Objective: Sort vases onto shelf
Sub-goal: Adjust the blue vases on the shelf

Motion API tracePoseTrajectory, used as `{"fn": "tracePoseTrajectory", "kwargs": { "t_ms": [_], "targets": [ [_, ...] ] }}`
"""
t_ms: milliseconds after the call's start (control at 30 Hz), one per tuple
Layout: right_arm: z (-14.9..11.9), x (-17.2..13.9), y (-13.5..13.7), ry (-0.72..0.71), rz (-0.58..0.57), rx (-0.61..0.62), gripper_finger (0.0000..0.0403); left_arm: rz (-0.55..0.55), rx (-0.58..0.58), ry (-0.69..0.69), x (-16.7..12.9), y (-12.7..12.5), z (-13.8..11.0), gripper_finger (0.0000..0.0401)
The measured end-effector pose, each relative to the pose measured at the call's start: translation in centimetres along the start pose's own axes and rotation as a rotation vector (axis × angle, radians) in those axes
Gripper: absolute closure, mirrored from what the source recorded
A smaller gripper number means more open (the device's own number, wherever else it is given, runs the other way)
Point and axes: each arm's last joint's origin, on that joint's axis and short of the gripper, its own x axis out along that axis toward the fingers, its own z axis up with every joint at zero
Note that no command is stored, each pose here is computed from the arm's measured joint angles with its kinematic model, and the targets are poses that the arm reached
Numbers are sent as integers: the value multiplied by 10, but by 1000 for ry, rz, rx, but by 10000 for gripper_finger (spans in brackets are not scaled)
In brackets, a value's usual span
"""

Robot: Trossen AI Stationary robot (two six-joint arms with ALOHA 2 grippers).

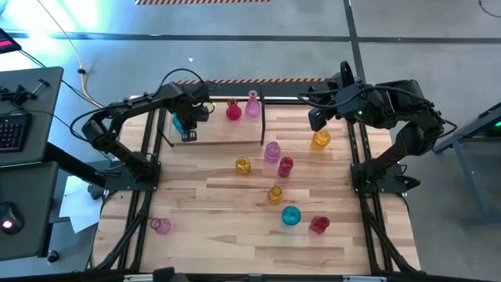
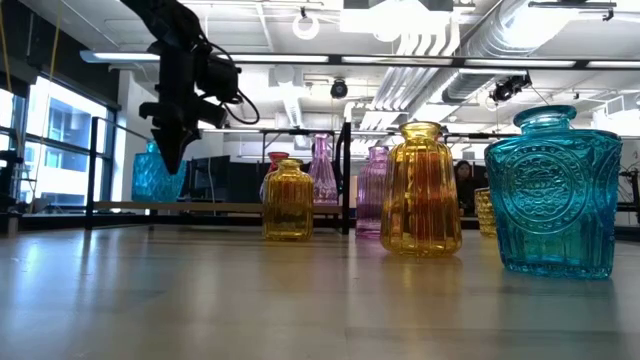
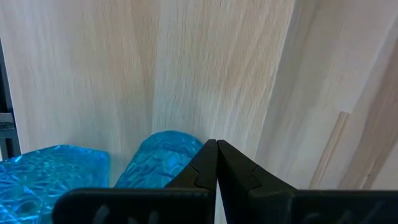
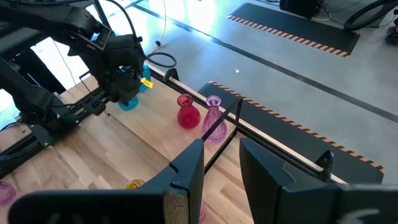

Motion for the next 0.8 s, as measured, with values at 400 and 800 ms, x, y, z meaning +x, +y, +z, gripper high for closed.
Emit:
{"fn": "tracePoseTrajectory", "kwargs": {
  "t_ms": [400,800],
  "targets": [
    [0,0,0,0,0,0,316,10,-7,7,0,4,-3,401],
    [0,0,0,0,0,0,316,46,19,32,0,5,-3,401]
  ]
}}
